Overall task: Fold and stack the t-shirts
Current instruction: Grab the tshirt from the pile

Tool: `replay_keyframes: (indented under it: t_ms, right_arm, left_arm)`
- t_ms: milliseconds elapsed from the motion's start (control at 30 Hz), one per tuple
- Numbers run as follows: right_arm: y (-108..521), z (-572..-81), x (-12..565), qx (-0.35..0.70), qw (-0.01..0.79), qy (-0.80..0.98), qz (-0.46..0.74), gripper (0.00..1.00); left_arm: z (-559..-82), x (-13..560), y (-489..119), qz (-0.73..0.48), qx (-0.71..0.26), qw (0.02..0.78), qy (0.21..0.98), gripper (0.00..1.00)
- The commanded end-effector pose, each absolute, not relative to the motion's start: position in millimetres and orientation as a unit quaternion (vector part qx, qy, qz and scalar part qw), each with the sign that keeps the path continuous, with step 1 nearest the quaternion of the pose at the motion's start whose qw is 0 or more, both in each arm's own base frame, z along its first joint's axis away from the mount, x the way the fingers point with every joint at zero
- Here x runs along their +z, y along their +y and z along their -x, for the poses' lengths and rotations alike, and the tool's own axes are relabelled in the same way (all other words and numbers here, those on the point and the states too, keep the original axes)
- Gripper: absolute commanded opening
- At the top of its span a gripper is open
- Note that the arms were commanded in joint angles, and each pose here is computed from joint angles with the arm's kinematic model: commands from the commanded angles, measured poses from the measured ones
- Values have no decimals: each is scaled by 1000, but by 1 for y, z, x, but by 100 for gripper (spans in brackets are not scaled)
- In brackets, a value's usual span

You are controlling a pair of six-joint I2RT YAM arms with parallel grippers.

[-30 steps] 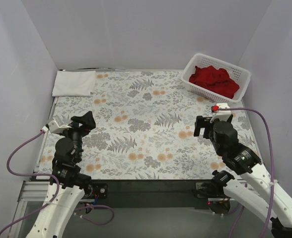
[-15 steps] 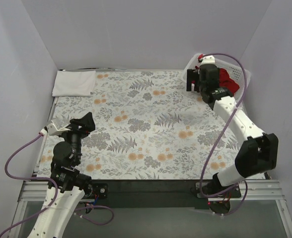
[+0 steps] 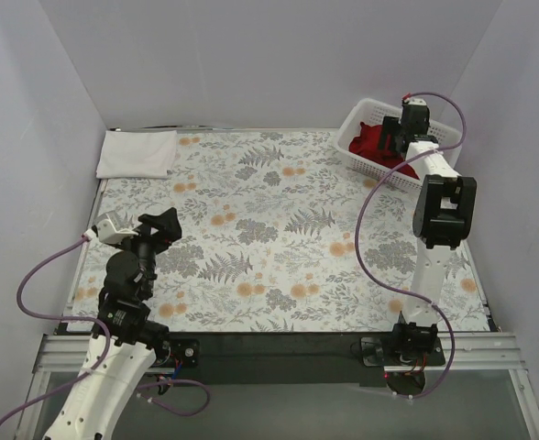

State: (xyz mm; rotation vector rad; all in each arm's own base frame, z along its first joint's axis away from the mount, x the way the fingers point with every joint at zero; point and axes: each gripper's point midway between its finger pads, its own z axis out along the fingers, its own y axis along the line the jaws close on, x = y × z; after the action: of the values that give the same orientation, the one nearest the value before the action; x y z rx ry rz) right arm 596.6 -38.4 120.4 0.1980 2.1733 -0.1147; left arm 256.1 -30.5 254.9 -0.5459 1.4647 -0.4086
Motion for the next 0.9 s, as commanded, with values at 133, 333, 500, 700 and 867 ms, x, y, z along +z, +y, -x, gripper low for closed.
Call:
replay_keyframes:
  t_ms: [133, 333, 500, 700, 867]
  right_arm:
    - [-51, -642, 79, 9, 463, 881, -93, 83]
    - [-53, -642, 77, 9, 466, 882, -74, 11]
    - [-59, -629, 162, -16, 518, 853, -61, 1]
    - [-37, -594, 299, -12, 617, 786, -22, 1]
    - [-21, -554, 378, -7, 669, 743, 11, 1]
  left_arm:
    - [-264, 239, -41, 220, -182, 675, 680, 83]
    - [-265, 238, -46, 210, -189, 672, 684, 83]
    - [-264, 243, -48, 204, -197, 679, 678, 82]
    - [-260, 247, -50, 197, -206, 685, 671, 82]
    - [-257, 253, -49, 194, -211, 692, 662, 82]
